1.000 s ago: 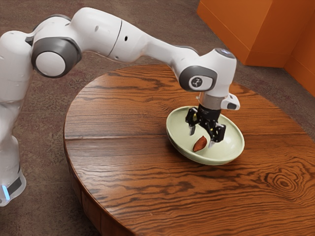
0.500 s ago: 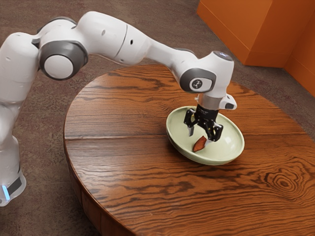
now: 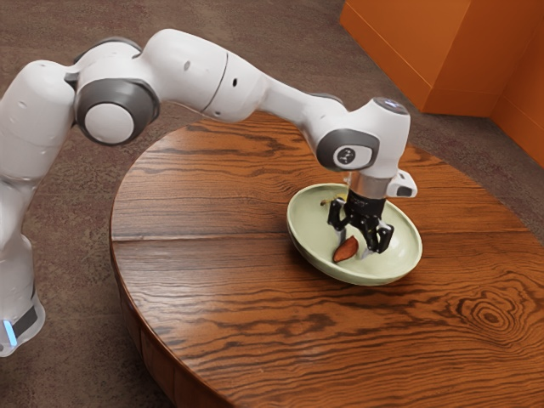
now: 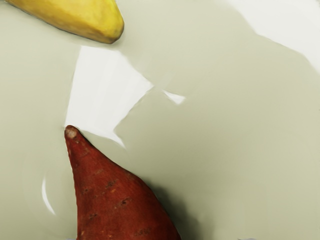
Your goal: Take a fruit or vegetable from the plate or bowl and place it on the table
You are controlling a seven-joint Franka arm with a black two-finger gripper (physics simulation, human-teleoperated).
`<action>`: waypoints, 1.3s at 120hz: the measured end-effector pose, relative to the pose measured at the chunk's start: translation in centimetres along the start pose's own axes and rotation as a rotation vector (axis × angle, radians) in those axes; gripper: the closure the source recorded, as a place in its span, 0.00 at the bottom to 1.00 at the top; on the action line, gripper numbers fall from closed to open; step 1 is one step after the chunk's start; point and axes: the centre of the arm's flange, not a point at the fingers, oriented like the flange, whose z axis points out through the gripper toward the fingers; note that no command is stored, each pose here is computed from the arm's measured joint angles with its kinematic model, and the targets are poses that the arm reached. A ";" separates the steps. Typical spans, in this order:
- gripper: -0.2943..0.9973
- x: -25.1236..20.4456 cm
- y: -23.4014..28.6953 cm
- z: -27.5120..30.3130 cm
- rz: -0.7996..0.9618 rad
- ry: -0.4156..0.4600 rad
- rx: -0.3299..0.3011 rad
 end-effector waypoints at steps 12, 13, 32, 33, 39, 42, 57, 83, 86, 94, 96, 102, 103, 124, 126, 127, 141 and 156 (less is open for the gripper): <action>0.59 0.2 -0.1 -0.1 -0.009 0.007 -0.001; 0.60 0.2 -0.1 -0.1 -0.010 0.008 -0.001; 0.63 0.3 -0.2 -0.3 -0.029 0.019 -0.001; 0.63 0.4 -0.3 -0.3 -0.030 0.019 -0.001; 0.64 0.4 -0.3 -0.5 -0.037 0.024 -0.002; 0.64 0.5 -0.3 -0.8 -0.038 0.029 -0.003; 0.64 0.7 1.2 -3.6 -0.018 0.093 -0.020; 0.64 -4.7 9.8 -7.5 0.119 0.175 -0.086; 0.64 -5.4 10.8 -8.0 0.132 0.180 -0.100; 0.64 -7.1 13.2 -8.5 0.164 0.183 -0.136; 0.64 -7.4 13.8 -8.4 0.169 0.183 -0.144; 0.65 -8.0 15.3 -7.9 0.182 0.178 -0.167; 0.65 -8.1 15.5 -7.8 0.183 0.177 -0.169; 0.48 -8.8 16.8 -7.9 0.170 0.188 -0.203; 0.45 -8.8 16.8 -8.1 0.167 0.189 -0.205; 0.44 -8.8 16.8 -8.1 0.164 0.190 -0.206; 0.32 -7.5 14.4 -12.4 0.078 0.240 -0.237; 0.27 -8.6 11.7 -18.0 -0.007 0.235 -0.278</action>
